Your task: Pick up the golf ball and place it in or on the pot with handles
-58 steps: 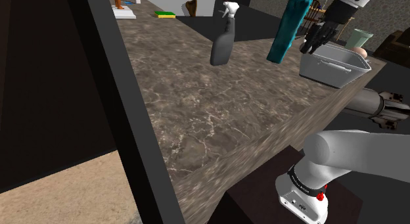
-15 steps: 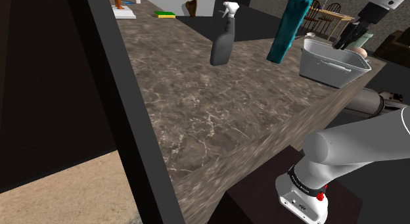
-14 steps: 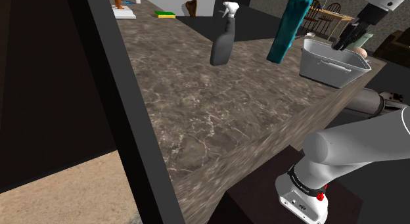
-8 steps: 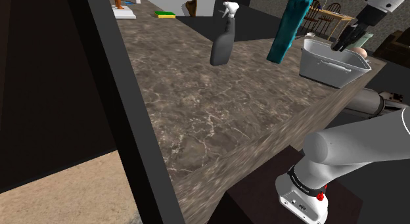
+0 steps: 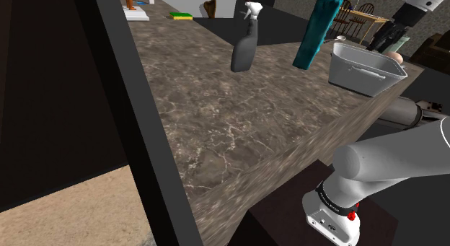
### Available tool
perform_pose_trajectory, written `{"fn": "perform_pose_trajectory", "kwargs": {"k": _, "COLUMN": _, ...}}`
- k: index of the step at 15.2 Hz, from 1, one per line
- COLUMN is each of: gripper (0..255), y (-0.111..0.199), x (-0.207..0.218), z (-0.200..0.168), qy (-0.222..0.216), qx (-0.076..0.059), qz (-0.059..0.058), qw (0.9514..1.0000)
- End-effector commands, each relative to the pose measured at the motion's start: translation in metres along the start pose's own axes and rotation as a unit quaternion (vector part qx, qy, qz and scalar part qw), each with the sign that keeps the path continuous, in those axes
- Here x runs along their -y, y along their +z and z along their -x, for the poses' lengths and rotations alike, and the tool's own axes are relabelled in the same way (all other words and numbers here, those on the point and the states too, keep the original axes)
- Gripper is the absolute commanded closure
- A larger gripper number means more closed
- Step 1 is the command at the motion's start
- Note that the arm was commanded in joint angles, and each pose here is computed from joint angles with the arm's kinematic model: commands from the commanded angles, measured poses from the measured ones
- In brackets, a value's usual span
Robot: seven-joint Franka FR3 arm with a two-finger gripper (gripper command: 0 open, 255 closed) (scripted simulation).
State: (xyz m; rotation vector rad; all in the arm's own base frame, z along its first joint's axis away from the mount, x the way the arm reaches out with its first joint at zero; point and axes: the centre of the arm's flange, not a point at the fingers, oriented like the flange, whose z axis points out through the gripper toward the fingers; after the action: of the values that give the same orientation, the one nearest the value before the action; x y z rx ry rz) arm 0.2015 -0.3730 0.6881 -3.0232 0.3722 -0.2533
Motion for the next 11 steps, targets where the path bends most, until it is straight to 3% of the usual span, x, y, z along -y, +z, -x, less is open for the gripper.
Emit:
{"fn": "perform_pose_trajectory", "kwargs": {"k": 1, "gripper": 0, "y": -0.019, "x": 0.0, "z": 0.001, "qy": 0.0, "qx": 0.0, "qz": 0.0, "qw": 1.0}}
{"fn": "perform_pose_trajectory", "kwargs": {"k": 3, "gripper": 0, "y": -0.043, "x": 0.0, "z": 0.001, "qy": 0.0, "qx": 0.0, "qz": 0.0, "qw": 1.0}}
{"fn": "perform_pose_trajectory", "kwargs": {"k": 11, "gripper": 0, "y": -0.043, "x": 0.0, "z": 0.001, "qy": 0.0, "qx": 0.0, "qz": 0.0, "qw": 1.0}}
